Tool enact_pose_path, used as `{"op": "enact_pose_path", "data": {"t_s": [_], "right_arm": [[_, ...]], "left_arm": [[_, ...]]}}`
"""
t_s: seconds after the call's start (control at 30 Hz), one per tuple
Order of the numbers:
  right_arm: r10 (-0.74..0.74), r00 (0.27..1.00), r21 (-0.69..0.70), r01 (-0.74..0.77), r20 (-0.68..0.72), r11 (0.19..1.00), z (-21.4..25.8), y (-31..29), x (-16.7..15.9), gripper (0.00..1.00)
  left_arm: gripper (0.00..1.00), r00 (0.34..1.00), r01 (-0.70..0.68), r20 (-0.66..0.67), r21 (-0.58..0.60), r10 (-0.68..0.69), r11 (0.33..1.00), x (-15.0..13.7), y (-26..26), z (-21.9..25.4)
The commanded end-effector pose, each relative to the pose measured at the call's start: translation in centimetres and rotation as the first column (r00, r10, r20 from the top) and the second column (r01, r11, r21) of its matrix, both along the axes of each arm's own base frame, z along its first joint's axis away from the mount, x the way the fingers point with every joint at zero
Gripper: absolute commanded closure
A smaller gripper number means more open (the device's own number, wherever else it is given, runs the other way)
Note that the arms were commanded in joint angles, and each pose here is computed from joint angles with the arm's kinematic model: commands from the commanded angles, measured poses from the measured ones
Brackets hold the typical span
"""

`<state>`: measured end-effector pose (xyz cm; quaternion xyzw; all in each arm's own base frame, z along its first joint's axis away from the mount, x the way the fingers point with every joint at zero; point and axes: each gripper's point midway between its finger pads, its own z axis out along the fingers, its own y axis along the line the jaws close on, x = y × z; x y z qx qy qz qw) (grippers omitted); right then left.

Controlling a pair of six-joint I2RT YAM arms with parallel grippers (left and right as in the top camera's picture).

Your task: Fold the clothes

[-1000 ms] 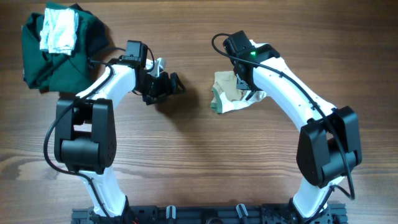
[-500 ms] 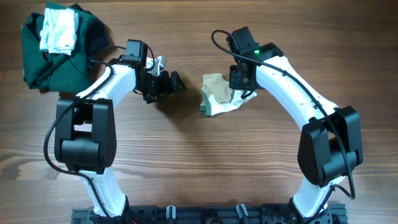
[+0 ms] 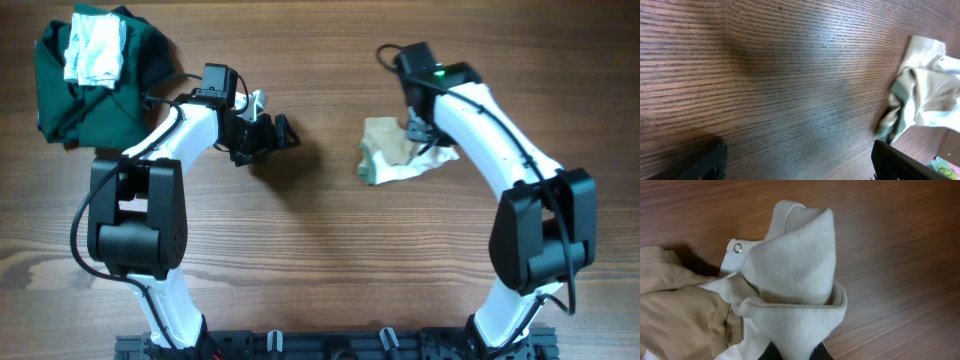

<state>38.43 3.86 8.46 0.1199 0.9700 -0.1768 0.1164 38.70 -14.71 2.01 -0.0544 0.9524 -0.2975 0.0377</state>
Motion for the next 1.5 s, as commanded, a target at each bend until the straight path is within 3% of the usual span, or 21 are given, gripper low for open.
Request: {"op": "enact_pose_path", "data": {"t_s": [0.0,0.3,0.57,0.8,0.9,0.97,1.17,1.37,1.47], "right_arm": [[0.069,0.998,-0.062,-0.07,-0.01,0.996,0.4,-1.1,1.1,0.94],[0.138,0.99,0.025,-0.138,-0.008,0.99,0.4,2.1,1.2,0.95],[0.282,0.959,0.262,-0.274,0.005,0.926,-0.1,10.8,-0.2,0.92],[0.333,0.943,0.335,-0.31,-0.012,0.89,-2.0,15.1,-1.6,0.88],[0.309,0.949,0.288,-0.282,-0.053,0.915,-3.6,14.5,-1.7,0.9],[0.137,0.99,0.105,-0.132,-0.042,0.986,-3.0,9.2,-0.8,0.91],[-0.052,0.994,-0.111,0.041,-0.095,0.993,-1.0,-1.2,-0.8,0.96],[-0.025,0.995,-0.163,0.009,-0.094,0.987,0.3,-3.0,0.1,0.96],[0.015,0.994,-0.118,-0.028,-0.112,0.993,0.1,-1.2,-0.1,0.95]], "left_arm": [[0.07,1.0,-0.005,-0.014,0.054,0.006,0.999,-0.3,0.8,-1.5],[0.07,1.0,-0.005,-0.013,0.054,0.006,0.999,-0.3,0.8,-1.5],[0.06,1.0,-0.005,-0.014,0.054,0.006,0.999,-0.3,0.8,-1.5],[0.06,1.0,-0.005,-0.014,0.054,0.006,0.999,-0.3,0.8,-1.5],[0.06,1.0,-0.005,-0.015,0.054,0.006,0.999,-0.3,0.8,-1.6],[0.06,1.0,-0.004,-0.021,0.055,0.005,0.998,-0.4,0.8,-1.6],[0.06,1.0,-0.005,-0.014,0.054,0.006,0.999,-0.3,0.8,-1.5],[0.06,1.0,-0.005,-0.014,0.054,0.006,0.999,-0.3,0.8,-1.5],[0.06,1.0,-0.005,-0.013,0.054,0.006,0.999,-0.3,0.8,-1.5]]}}
